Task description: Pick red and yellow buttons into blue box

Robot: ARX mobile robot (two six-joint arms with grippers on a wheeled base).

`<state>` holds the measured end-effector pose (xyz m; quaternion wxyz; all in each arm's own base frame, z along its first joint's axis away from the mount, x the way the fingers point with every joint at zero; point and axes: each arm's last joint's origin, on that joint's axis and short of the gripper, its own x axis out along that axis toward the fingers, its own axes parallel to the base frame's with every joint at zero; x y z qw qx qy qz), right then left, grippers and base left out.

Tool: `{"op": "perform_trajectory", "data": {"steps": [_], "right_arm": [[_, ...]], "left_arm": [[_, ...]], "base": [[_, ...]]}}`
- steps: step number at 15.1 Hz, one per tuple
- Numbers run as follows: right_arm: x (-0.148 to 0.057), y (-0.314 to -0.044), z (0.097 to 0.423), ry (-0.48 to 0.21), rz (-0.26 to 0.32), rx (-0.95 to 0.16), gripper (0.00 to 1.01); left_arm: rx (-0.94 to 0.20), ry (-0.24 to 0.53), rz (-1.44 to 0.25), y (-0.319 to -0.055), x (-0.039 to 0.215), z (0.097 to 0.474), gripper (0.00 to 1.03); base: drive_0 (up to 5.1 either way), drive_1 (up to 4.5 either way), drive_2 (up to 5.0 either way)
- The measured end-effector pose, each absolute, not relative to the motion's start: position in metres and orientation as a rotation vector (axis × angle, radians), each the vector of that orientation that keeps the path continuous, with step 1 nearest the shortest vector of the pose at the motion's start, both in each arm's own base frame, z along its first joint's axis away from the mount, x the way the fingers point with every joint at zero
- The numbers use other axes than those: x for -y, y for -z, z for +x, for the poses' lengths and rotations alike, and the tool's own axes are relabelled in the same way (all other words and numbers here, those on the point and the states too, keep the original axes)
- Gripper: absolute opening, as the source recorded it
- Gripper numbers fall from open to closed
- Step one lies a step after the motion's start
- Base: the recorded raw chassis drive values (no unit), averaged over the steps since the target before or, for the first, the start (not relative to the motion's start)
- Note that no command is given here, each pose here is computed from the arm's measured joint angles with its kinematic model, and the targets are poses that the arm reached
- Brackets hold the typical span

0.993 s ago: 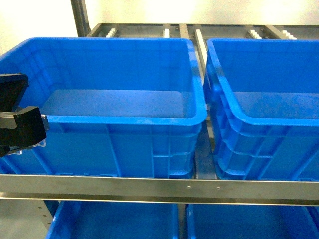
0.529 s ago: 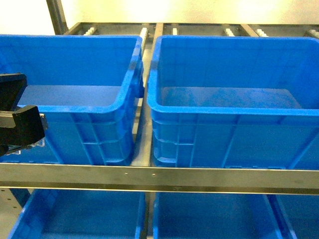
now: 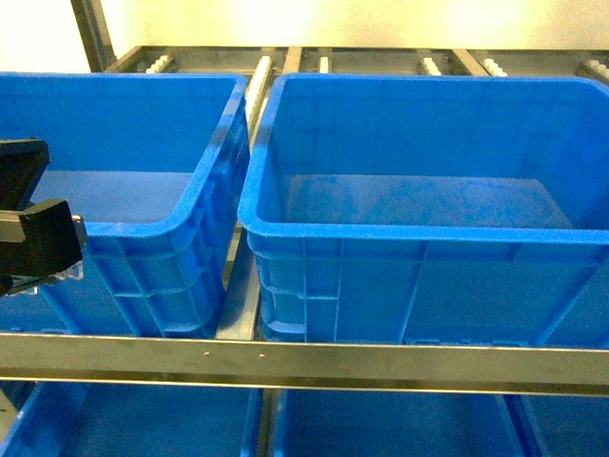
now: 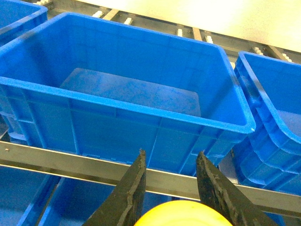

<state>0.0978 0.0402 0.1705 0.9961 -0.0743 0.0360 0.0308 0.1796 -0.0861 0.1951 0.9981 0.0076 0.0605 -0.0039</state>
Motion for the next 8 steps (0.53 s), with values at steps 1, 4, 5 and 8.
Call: {"op": "perform_trajectory", "data": {"steps": [1, 4, 5, 8], "right_arm": [[-0.0402, -0.1704, 0.0978, -0.062, -0.149, -0.073, 0.29], [-0.0402, -0.1705, 0.0978, -0.062, -0.149, -0.072, 0.29], [-0.0403, -0.1703, 0.0978, -0.066, -0.15, -0.074, 0.29], [-0.0403, -0.1703, 0.0978, -0.066, -0.149, -0.073, 0.29]], "left_arm": [[-0.121, 0.007, 0.015, -0.1951, 0.0861, 0.1797, 0.27], [-0.123, 0.006, 0.016, -0.1946, 0.0862, 0.18, 0.27], [-0.124, 0.006, 0.017, -0.1945, 0.0862, 0.18, 0.27], [-0.124, 0.005, 0.017, -0.1945, 0.0861, 0.18, 0.27]], "base": [[0.1, 3.67, -3.6], [1.6, -0.46, -1.1], [4.9, -1.41, -3.4], [4.7, -1.44, -3.6]]}}
